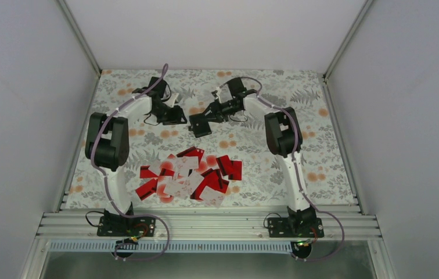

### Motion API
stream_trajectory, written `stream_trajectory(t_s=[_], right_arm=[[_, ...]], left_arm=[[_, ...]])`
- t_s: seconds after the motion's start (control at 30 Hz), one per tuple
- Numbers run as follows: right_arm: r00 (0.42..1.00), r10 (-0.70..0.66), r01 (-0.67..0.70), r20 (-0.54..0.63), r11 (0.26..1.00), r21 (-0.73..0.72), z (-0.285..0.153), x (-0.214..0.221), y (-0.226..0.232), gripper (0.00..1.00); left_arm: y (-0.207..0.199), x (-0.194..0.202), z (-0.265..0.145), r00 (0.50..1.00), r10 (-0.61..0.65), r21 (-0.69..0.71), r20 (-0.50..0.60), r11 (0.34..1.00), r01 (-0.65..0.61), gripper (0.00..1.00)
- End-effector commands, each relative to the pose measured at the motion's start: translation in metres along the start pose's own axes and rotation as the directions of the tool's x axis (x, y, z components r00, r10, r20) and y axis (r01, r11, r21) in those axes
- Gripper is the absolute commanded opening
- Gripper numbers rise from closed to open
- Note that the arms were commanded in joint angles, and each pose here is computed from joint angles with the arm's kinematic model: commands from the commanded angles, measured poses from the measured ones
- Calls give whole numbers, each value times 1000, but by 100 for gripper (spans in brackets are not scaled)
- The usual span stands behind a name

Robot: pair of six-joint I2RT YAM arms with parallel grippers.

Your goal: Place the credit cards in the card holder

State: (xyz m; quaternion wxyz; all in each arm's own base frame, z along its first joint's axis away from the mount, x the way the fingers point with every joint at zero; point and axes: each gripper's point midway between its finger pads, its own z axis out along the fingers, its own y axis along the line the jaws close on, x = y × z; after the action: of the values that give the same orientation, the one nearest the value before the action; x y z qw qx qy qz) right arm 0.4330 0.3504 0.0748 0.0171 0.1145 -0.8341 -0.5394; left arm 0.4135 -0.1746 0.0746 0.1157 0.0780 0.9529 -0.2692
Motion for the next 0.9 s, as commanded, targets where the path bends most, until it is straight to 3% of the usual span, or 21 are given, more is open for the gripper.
stream_trajectory(t_s=[0.0, 0.27, 0.57, 0.87], right_arm=[[1000, 7, -7, 12, 999, 37, -6, 7, -5, 26], [1000, 12, -12, -2, 1000, 28, -3, 11, -11, 18], [1000, 14, -13, -19, 1000, 26, 0, 14, -17, 18], [999, 30, -29, -36, 999, 39, 3, 19, -26, 17]], left_arm=[[-4, -4, 1, 999, 42, -54, -16, 998, -43, 42], [-20, -8, 14, 997, 51, -102, -53, 993, -56, 40], [-15, -10, 28, 995, 16, -239, -99, 970, -39, 39], [-22, -10, 40, 992, 32, -264, -125, 962, -64, 37]])
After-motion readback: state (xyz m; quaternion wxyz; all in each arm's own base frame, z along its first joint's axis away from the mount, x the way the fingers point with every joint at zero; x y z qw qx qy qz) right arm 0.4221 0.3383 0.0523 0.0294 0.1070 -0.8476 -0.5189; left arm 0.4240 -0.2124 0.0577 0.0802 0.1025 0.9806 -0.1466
